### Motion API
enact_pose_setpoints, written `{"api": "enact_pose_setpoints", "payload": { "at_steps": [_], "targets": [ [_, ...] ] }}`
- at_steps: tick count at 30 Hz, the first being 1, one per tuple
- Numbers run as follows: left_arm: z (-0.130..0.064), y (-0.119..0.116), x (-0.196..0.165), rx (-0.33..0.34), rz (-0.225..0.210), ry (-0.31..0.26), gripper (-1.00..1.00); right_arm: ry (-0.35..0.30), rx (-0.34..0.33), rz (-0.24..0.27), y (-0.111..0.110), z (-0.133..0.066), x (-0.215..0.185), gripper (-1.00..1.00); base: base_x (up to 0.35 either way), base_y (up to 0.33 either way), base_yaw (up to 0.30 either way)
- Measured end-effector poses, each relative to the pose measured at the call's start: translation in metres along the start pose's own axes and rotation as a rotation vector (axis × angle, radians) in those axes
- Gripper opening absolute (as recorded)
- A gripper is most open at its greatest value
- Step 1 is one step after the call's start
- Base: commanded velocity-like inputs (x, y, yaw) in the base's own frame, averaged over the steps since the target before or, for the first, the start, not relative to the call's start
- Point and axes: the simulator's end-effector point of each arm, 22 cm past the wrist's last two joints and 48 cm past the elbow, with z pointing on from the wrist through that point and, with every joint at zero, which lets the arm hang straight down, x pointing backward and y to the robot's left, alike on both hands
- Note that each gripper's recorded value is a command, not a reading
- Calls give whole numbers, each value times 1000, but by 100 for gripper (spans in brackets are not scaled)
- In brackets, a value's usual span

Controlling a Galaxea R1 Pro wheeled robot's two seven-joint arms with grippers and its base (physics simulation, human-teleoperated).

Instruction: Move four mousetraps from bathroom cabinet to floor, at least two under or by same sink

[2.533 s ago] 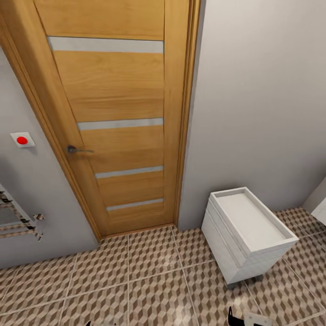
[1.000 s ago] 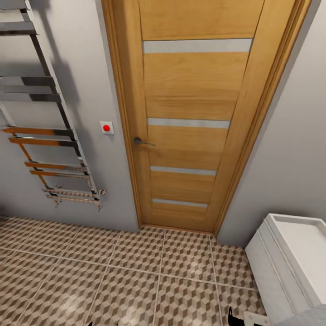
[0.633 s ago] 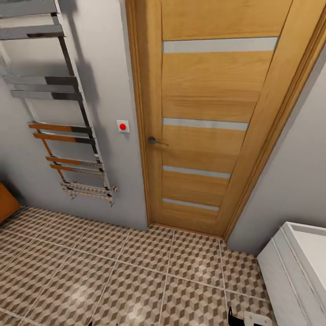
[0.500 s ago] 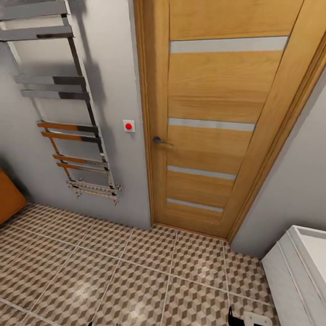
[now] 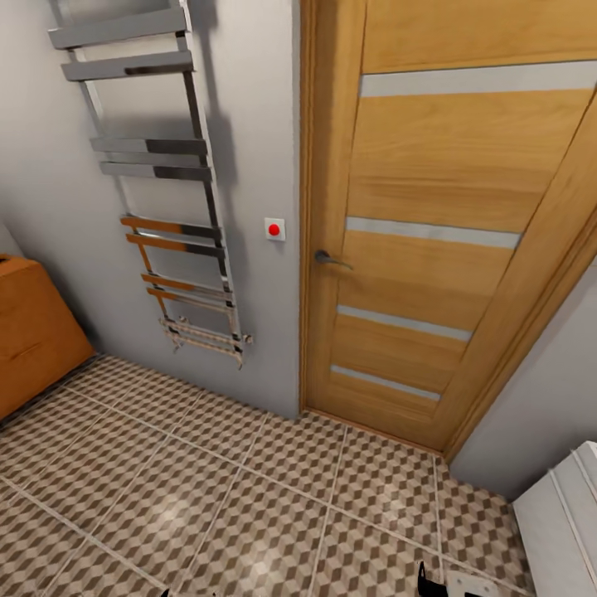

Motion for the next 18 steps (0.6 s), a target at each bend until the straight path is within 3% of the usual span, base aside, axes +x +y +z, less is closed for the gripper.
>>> {"api": "enact_pose_setpoints", "payload": {
  "at_steps": [18],
  "targets": [
    [0, 0, 0, 0, 0, 0, 100, 0, -2, 0, 1, 0, 0, 100, 0, 0, 254]
  ]
}}
